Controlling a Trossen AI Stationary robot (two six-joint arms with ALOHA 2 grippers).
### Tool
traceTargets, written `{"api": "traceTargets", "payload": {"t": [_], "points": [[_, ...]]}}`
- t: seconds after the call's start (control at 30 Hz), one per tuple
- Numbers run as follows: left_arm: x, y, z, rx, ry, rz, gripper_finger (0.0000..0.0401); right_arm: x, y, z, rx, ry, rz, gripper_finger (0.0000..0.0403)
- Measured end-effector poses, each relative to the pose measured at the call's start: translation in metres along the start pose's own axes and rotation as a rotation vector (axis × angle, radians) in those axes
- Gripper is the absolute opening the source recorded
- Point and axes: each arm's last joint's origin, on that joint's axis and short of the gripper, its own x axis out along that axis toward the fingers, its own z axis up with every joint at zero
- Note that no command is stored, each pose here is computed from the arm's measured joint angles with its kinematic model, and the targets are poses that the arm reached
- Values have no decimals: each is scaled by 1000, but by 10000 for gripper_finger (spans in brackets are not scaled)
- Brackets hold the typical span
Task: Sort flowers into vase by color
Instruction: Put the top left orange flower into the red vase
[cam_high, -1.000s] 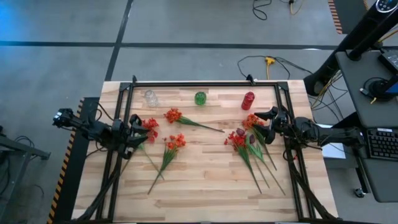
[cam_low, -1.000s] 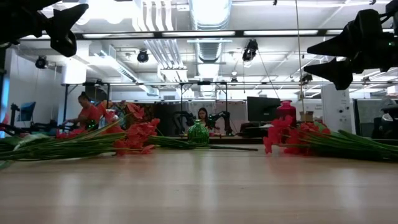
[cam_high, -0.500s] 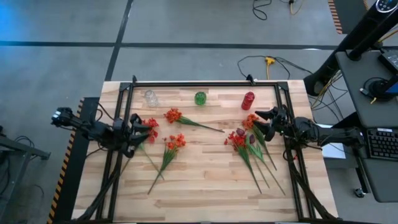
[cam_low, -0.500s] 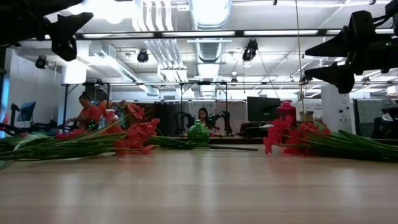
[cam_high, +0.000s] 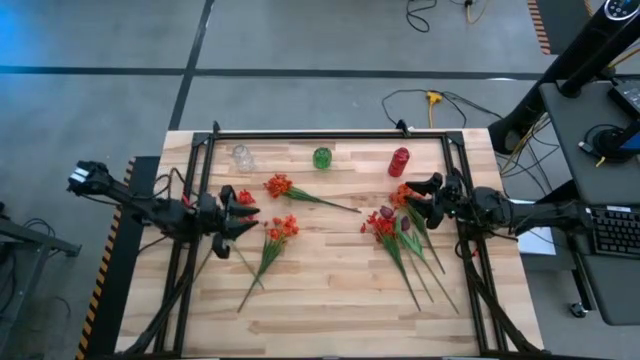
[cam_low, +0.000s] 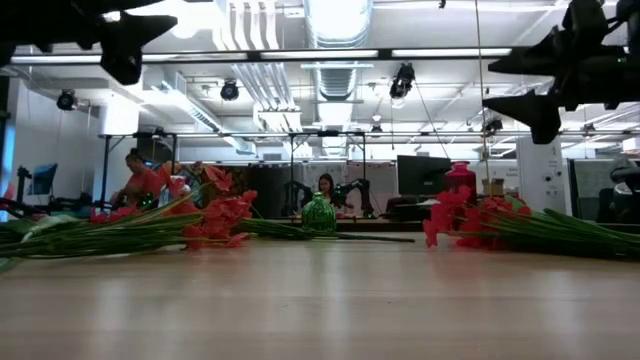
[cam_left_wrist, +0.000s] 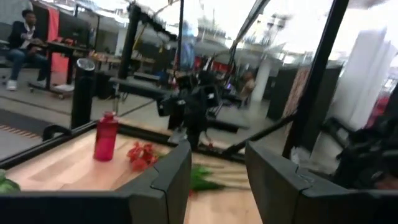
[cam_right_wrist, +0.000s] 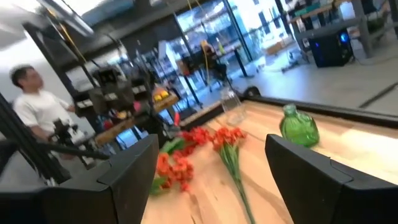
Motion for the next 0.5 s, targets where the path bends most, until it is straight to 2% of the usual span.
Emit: {"api": "traceTargets", "payload": {"t": [0.1, 0.33, 0.5], "points": [[12, -7, 8, 45, 70, 43, 135, 7, 6, 7, -27, 49, -2, 282], [32, -18, 19, 181, 330, 188, 135, 37, 26, 31, -236, 295, -91, 281], [38, -19, 14, 218, 442, 293, 135, 59, 43, 54, -340, 395, -111, 280]]}}
